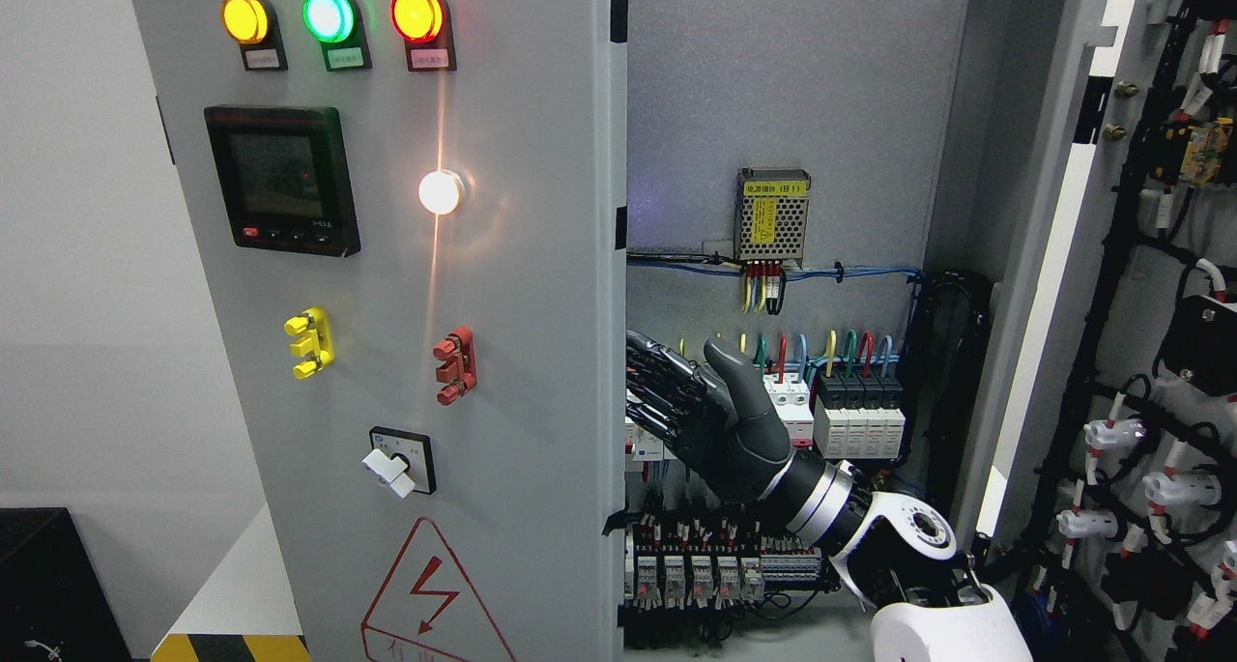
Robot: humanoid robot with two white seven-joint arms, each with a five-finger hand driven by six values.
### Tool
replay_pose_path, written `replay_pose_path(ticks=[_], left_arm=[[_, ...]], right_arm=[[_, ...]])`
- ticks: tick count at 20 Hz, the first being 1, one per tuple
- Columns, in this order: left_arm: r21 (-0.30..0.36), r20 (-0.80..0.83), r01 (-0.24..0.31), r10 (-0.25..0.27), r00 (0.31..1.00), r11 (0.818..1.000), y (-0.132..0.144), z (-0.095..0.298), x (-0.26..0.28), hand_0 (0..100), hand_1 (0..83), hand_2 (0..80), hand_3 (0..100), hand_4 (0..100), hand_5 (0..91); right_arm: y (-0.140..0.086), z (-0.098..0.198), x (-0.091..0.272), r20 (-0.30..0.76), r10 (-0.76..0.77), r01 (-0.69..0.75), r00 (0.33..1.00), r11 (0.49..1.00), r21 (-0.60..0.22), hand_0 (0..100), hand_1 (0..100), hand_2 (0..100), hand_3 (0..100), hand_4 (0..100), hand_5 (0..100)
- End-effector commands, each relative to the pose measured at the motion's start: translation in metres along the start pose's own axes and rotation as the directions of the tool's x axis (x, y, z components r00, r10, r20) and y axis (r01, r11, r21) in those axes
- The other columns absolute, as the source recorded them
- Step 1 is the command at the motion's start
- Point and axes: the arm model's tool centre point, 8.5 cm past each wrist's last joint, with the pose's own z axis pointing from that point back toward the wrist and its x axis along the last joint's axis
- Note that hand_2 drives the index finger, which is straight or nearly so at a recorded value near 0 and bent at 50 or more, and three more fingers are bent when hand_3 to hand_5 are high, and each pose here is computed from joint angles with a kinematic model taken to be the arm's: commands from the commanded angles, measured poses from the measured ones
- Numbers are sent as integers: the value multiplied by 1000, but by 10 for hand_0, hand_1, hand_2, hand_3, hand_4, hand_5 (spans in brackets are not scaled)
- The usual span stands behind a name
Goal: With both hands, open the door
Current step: 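Swing the lit door outward with the right hand, away from the cabinet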
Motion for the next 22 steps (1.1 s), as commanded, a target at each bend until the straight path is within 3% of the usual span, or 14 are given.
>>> replay_pose_path(ticks=[1,5,11,22], left_arm=[[2,-30,-4,4,1000,1000,1,1,-20,0,0,0,0,0,0],[2,-30,-6,6,1000,1000,1,1,-20,0,0,0,0,0,0],[2,-30,-6,6,1000,1000,1,1,-20,0,0,0,0,0,0],[2,-31,-6,6,999,1000,2,1,-20,0,0,0,0,0,0]], right_arm=[[2,1,-5,-10,-2,2,1000,1000,3,192,0,0,0,0,0],[13,2,-6,-8,7,-7,1000,999,31,192,0,0,0,0,0],[47,10,-37,-75,3,5,997,995,104,192,0,0,0,0,0],[105,10,-62,-102,-7,30,995,973,227,192,0,0,0,0,0]])
